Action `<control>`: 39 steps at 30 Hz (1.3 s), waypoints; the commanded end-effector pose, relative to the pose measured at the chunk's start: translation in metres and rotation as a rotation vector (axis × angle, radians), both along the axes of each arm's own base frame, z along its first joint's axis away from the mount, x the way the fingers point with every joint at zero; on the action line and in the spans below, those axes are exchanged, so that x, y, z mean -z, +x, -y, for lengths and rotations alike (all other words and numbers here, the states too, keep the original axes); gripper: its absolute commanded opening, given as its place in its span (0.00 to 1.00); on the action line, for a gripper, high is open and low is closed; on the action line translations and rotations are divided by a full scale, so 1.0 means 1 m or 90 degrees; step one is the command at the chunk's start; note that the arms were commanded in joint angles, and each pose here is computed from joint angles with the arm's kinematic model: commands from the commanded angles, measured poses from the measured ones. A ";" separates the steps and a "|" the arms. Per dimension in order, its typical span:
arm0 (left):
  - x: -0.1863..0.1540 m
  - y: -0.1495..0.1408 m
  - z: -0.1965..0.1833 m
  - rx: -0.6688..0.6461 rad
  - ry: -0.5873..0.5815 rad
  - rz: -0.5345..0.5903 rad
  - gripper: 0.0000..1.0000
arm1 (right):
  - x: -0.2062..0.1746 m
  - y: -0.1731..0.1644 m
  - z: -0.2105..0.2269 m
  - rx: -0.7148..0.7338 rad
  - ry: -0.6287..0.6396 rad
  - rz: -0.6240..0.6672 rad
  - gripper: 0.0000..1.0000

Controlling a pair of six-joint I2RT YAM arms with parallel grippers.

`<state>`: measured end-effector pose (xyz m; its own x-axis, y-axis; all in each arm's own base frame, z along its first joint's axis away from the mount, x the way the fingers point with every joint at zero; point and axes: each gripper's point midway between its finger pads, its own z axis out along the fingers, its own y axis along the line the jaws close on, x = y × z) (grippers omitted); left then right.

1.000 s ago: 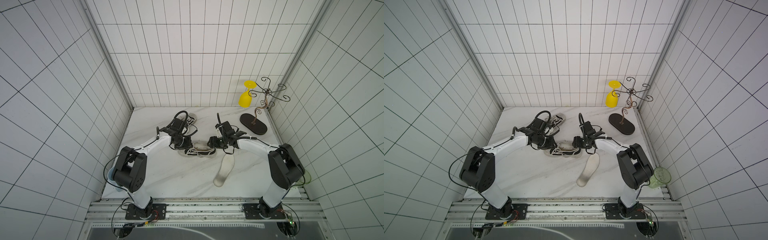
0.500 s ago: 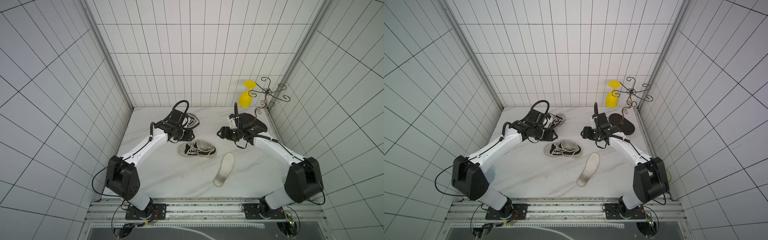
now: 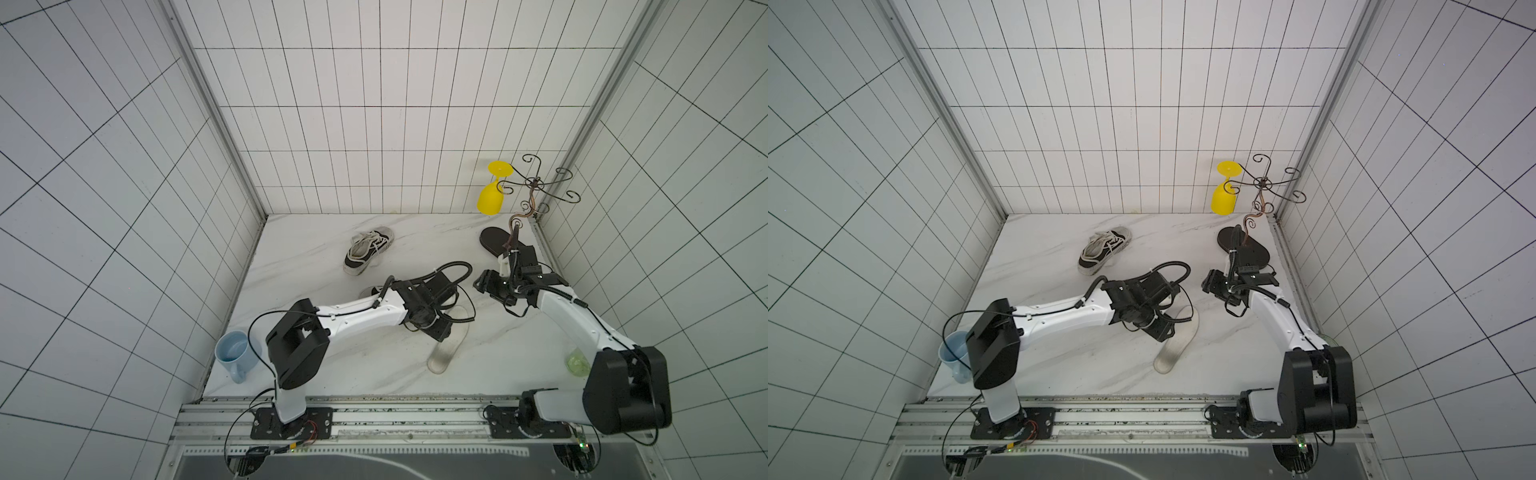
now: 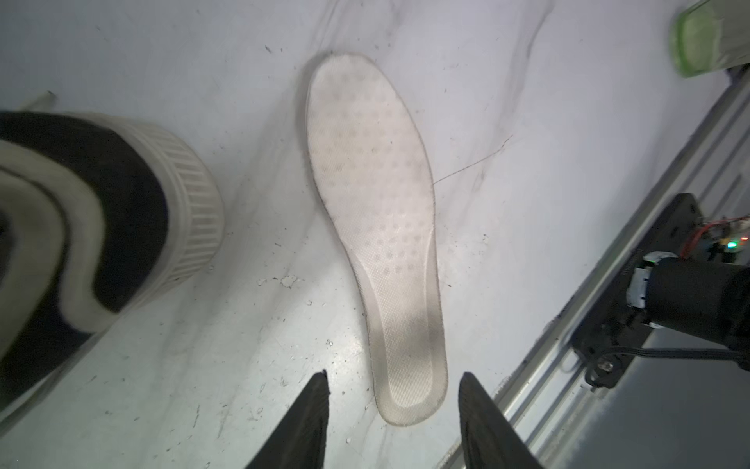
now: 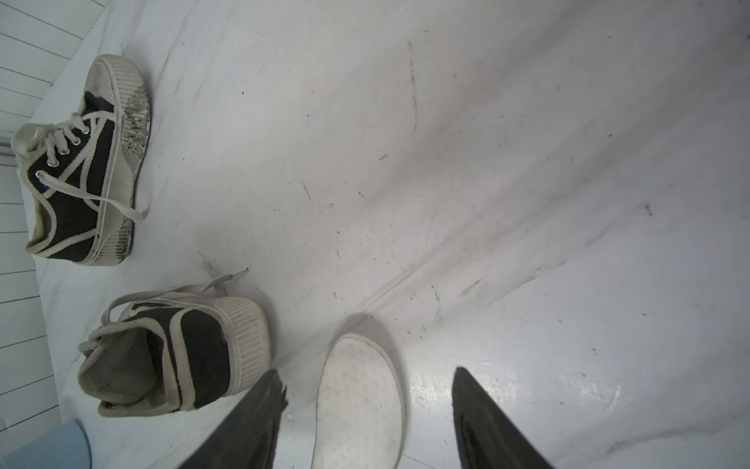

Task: Insert the insole into the shoe
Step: Pick up the insole from the center of the board.

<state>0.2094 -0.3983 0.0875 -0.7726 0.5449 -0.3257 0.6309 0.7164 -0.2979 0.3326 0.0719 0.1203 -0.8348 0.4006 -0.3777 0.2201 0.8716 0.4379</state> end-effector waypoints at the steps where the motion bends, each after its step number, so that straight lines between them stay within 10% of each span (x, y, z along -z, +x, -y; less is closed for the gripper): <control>1: 0.030 0.015 0.001 -0.041 0.034 0.022 0.50 | 0.018 -0.018 -0.001 0.007 0.021 -0.028 0.65; 16: 0.061 0.021 0.018 -0.062 0.038 0.009 0.42 | 0.017 -0.024 -0.003 0.003 0.029 -0.016 0.64; 30: 0.080 0.002 0.024 -0.086 0.059 -0.011 0.00 | 0.021 -0.023 0.002 0.001 0.007 -0.018 0.64; 39: -0.012 0.059 0.019 -0.260 -0.063 0.031 0.00 | 0.008 -0.037 -0.005 -0.040 0.055 -0.027 0.66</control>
<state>0.2320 -0.4185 0.0388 -0.8922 0.3409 -0.2962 0.4229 0.8608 -0.2833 0.3156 0.0682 0.1174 -0.8361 0.4078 -0.3668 0.2097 0.8556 0.4733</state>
